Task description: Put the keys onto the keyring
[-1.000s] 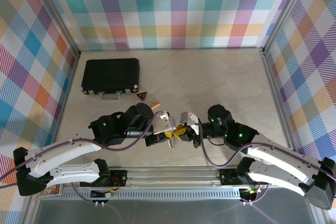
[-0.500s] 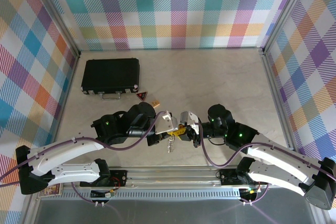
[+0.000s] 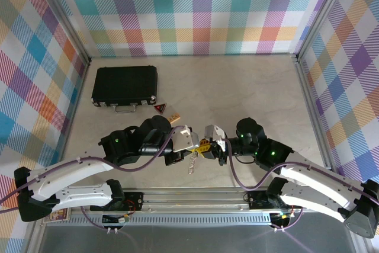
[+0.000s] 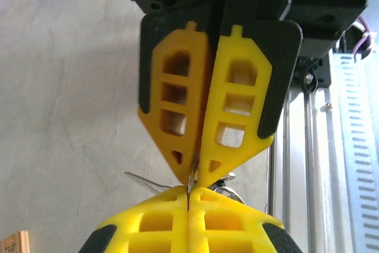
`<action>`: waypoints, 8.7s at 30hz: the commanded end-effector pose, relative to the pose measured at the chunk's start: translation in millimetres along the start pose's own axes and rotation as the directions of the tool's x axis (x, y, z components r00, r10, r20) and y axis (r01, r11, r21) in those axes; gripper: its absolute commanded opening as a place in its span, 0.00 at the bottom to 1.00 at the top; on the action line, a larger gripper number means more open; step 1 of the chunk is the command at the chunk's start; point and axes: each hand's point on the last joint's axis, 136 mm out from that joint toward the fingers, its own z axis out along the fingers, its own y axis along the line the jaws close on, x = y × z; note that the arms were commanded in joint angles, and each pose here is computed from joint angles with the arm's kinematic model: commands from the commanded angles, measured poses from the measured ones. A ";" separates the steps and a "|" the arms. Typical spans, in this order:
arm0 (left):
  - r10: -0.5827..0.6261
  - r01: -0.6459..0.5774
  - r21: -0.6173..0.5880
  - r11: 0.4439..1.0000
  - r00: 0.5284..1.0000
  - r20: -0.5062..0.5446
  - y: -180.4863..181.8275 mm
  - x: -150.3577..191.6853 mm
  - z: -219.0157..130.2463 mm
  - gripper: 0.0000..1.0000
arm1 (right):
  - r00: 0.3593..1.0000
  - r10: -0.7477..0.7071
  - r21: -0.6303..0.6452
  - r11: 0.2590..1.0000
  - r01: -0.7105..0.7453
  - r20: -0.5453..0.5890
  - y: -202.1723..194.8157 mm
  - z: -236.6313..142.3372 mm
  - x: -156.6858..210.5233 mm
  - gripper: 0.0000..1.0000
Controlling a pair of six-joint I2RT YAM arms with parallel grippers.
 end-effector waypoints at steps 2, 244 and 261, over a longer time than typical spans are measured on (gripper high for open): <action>-0.005 -0.007 0.055 0.998 0.976 0.218 -10.2 -46.4 -15.6 0.00 | 0.997 -0.021 -0.017 1.000 0.022 0.074 7.1 -4.9 -16.6 0.15; 0.001 -0.002 0.005 1.000 0.987 0.162 -5.8 -13.4 1.6 0.15 | 0.992 -0.059 -0.041 0.997 0.064 0.114 24.7 -14.5 -29.9 0.00; -0.023 0.014 0.037 0.999 0.966 0.259 -11.8 -29.7 -9.3 0.00 | 0.989 -0.065 -0.051 0.996 0.072 0.130 28.2 -16.0 -31.5 0.00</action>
